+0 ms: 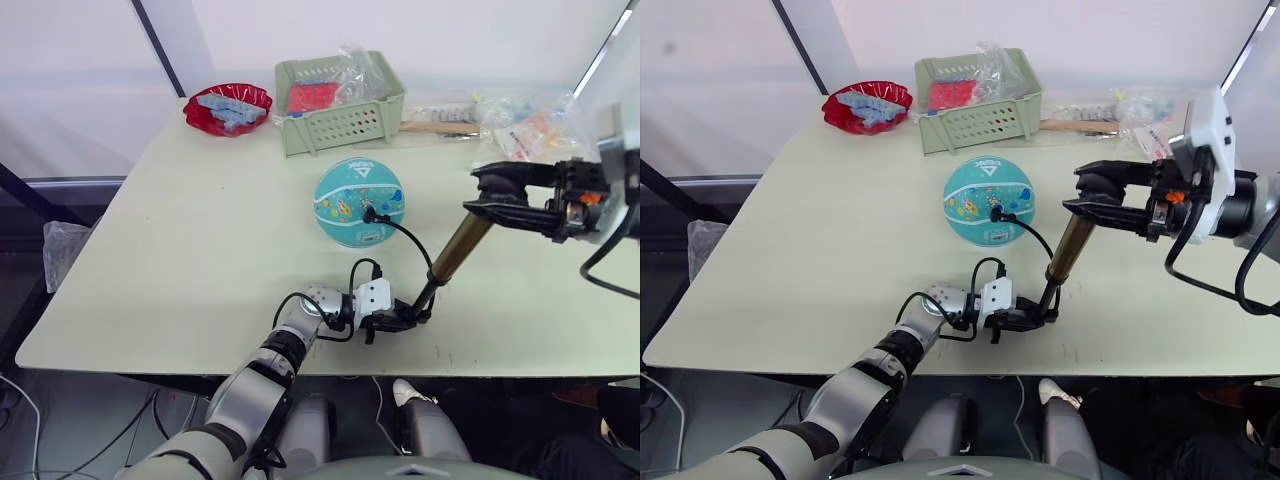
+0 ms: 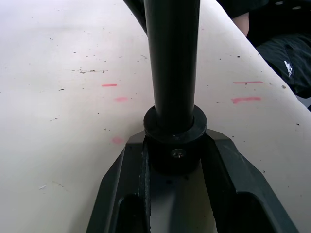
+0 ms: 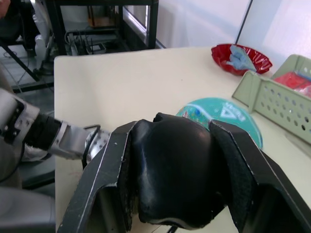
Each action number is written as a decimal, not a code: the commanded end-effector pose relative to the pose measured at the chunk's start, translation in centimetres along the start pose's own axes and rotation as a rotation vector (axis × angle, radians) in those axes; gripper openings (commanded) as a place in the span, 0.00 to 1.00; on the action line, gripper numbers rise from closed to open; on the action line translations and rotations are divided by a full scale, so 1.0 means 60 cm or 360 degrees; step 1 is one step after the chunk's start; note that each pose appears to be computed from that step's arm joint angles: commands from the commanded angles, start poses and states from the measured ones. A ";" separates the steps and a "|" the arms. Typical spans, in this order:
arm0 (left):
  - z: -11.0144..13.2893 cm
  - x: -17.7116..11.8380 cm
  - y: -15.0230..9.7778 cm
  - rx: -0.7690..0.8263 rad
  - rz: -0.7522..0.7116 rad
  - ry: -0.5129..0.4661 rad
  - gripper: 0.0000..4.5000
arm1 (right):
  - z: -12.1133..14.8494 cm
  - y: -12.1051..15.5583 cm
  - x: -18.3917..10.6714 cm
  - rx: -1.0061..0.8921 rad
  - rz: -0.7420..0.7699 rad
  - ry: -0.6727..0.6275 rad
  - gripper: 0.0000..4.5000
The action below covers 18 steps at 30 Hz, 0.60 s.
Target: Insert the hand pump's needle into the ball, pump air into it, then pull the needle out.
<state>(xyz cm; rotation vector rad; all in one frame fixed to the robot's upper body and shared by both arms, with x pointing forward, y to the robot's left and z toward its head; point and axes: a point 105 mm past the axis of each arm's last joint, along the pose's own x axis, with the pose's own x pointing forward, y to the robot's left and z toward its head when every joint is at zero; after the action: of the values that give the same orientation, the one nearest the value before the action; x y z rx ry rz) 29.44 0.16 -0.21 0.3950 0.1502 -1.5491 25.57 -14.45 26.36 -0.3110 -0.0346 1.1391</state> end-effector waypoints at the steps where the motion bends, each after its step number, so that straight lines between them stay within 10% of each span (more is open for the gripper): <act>1: -0.075 -0.013 -0.044 -0.0207 -0.0075 0.0228 0.23 | -0.058 0.012 0.015 0.0070 -0.0021 0.0054 0.43; 18: -0.077 -0.014 -0.047 -0.0214 -0.0072 0.0223 0.23 | -0.214 0.066 0.051 0.0022 -0.0062 0.0205 0.43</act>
<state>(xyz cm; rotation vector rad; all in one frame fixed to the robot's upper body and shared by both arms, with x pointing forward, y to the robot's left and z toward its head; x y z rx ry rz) 29.36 0.38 -0.58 0.3980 0.1637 -1.5398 25.76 -12.68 14.75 -0.3478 -0.0024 1.0873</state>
